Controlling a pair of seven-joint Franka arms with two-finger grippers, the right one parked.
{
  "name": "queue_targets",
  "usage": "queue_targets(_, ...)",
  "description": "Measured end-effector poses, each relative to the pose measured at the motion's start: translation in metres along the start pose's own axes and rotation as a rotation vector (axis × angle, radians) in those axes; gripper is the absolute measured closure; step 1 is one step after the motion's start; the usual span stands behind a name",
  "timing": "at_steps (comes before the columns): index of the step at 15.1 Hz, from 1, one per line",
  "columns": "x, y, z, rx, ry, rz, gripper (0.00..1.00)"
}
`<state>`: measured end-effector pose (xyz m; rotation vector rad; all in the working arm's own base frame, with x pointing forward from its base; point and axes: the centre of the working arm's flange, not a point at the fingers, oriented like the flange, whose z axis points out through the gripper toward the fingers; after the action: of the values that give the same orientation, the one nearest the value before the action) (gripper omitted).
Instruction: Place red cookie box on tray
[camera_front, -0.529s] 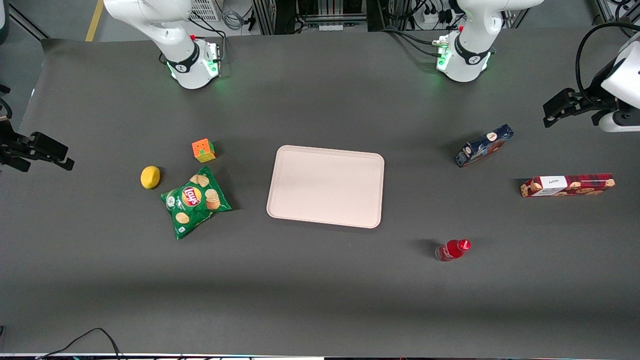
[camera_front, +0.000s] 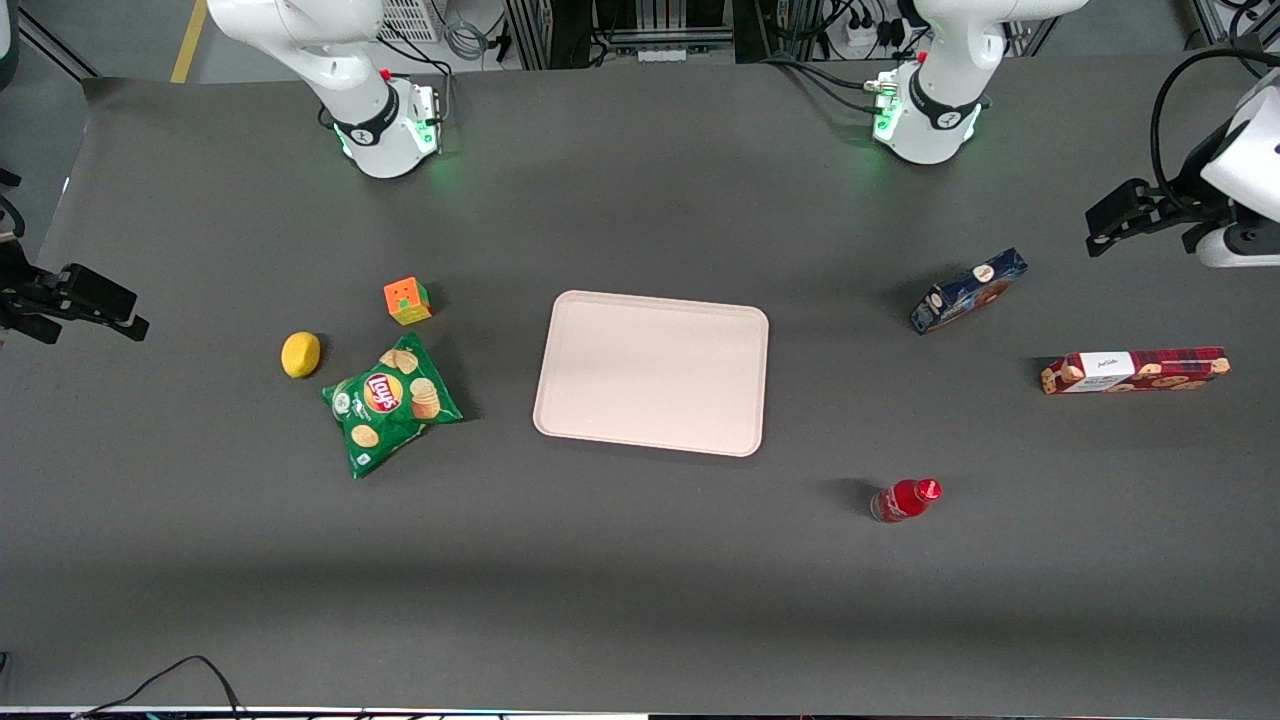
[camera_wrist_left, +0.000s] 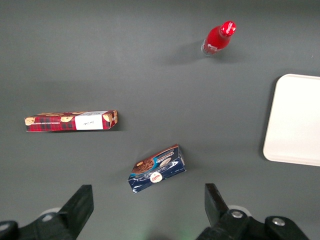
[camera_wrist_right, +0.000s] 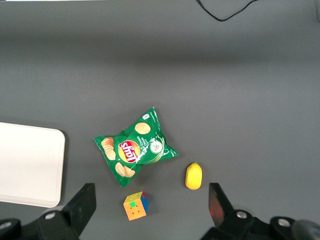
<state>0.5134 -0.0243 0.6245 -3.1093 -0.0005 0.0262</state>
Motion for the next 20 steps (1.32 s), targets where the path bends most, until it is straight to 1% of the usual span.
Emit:
queue_targets(2, 0.003, -0.017, 0.011, 0.002, -0.01, 0.062, 0.0)
queue_targets(5, 0.008, -0.074, 0.042, 0.011, -0.035, 0.196, 0.0)
queue_targets(7, 0.005, -0.12, 0.071, 0.009, -0.046, 0.323, 0.0)
queue_targets(9, -0.001, -0.158, 0.102, 0.012, -0.038, 0.476, 0.0)
queue_targets(11, -0.007, -0.184, 0.133, 0.05, -0.035, 0.667, 0.0)
queue_targets(12, -0.01, -0.19, 0.147, 0.071, -0.043, 0.758, 0.0)
queue_targets(13, -0.012, -0.193, 0.159, 0.098, -0.054, 0.849, 0.01)
queue_targets(14, -0.013, -0.193, 0.172, 0.133, -0.063, 0.945, 0.01)
queue_targets(15, -0.015, -0.192, 0.187, 0.16, -0.067, 1.037, 0.01)
queue_targets(16, -0.019, -0.193, 0.203, 0.17, -0.07, 1.107, 0.01)
queue_targets(17, -0.026, -0.196, 0.219, 0.169, -0.072, 1.161, 0.01)
queue_targets(20, -0.047, -0.208, 0.258, 0.156, -0.075, 1.272, 0.01)
